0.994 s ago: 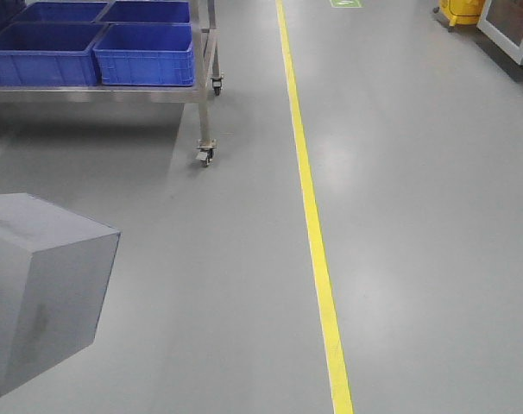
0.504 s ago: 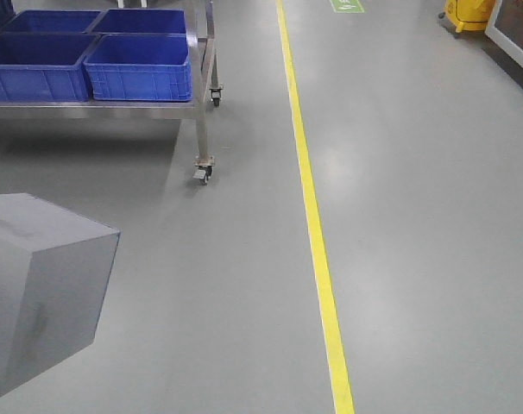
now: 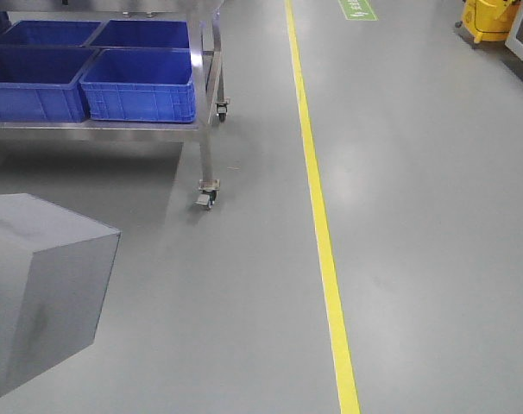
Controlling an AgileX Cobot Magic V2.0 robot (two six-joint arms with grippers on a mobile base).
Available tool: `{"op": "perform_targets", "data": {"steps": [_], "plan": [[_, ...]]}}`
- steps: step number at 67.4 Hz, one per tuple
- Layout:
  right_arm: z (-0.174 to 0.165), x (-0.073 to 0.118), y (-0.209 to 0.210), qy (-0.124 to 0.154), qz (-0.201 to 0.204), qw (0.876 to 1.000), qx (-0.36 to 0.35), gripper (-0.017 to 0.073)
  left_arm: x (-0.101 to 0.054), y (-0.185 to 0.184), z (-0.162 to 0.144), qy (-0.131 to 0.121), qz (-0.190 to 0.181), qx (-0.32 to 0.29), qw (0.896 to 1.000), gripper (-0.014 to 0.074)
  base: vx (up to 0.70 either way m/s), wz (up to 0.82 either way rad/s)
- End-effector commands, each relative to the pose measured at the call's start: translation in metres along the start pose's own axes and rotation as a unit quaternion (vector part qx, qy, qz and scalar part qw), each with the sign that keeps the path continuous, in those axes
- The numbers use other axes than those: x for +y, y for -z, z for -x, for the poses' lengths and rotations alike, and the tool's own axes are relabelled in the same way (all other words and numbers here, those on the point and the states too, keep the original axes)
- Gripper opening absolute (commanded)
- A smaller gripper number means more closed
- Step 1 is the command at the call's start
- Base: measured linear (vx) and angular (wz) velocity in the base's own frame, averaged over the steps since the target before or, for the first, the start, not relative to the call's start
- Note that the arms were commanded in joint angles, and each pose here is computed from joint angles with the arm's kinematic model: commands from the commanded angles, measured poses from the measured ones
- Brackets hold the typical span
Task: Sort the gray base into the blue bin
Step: 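Drive away from the table holding the block in the left gripper, then drive down the aisle of blue bins toward the roller rack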
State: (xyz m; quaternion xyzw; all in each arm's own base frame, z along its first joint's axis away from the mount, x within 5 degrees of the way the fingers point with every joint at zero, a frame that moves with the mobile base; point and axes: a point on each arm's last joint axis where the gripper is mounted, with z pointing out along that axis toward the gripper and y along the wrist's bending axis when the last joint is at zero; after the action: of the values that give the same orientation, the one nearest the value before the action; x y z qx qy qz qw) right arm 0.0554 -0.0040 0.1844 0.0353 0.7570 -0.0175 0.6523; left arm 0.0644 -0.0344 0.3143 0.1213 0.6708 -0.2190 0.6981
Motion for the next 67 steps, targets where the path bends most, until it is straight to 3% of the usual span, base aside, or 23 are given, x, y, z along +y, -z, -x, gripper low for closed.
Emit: {"op": "perform_targets", "data": {"steps": [1,32,67], "plan": [[0.0066,-0.0003,0.0007,0.01,-0.003,0.999,-0.041,-0.0005,-0.0004,0.0015,0.0203,0.008,0.003,-0.066,0.998,-0.0006,0.38,0.05],[0.0066,-0.0003,0.0007,0.01,-0.003,0.999,-0.041,-0.0005,-0.0004,0.0015,0.0203,0.008,0.003,-0.066,0.998,-0.0006,0.35,0.24],[0.0066,-0.0003,0.0007,0.01,-0.003,0.999,-0.041,-0.0005,-0.0004,0.0015,0.0203,0.008,0.003,-0.066,0.998,-0.0006,0.27,0.82]]}}
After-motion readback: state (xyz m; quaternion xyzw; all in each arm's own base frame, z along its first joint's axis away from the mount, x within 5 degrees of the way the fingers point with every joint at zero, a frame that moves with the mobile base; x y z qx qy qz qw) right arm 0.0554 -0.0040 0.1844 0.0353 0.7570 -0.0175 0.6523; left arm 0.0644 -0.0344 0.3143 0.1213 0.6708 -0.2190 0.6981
